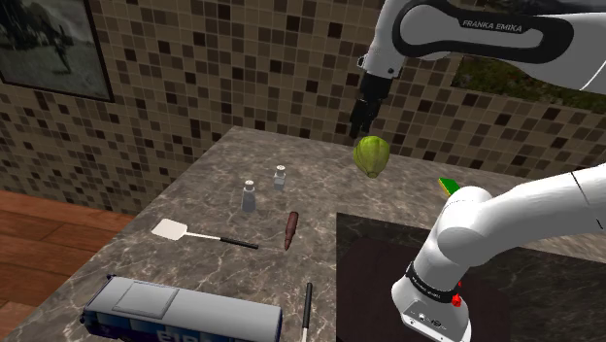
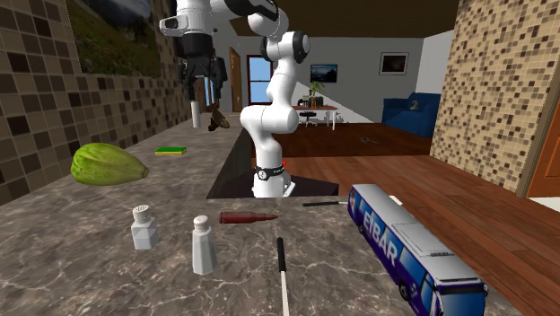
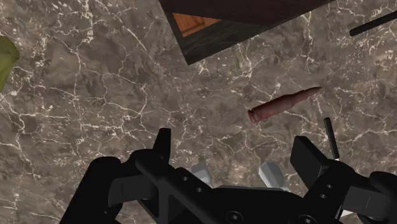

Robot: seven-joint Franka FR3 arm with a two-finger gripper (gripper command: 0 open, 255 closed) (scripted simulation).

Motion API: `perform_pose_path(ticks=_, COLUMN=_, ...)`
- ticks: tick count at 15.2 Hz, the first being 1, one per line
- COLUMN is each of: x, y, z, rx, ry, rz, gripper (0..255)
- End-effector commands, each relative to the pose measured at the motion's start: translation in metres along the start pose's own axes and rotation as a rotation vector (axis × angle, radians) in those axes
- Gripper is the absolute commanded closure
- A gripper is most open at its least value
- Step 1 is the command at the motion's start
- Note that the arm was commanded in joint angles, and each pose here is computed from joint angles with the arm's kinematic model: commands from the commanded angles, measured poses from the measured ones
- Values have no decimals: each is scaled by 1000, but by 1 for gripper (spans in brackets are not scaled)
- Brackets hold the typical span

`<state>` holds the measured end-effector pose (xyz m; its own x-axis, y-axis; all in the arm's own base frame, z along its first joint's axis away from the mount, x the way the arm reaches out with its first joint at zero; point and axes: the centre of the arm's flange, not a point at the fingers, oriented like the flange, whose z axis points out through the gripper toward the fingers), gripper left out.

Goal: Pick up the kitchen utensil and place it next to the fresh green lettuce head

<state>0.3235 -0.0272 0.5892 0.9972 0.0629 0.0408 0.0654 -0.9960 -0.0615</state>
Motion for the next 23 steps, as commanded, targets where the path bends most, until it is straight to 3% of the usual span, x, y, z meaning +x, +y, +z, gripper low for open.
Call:
perform_pose_path(ticks=1, x=0, y=0, z=0, rx=0, ry=0, rz=0, gripper=0)
perform_pose_path(ticks=23, x=165, y=-192, z=161, rx=-39, ry=-70, rz=-269, gripper=0)
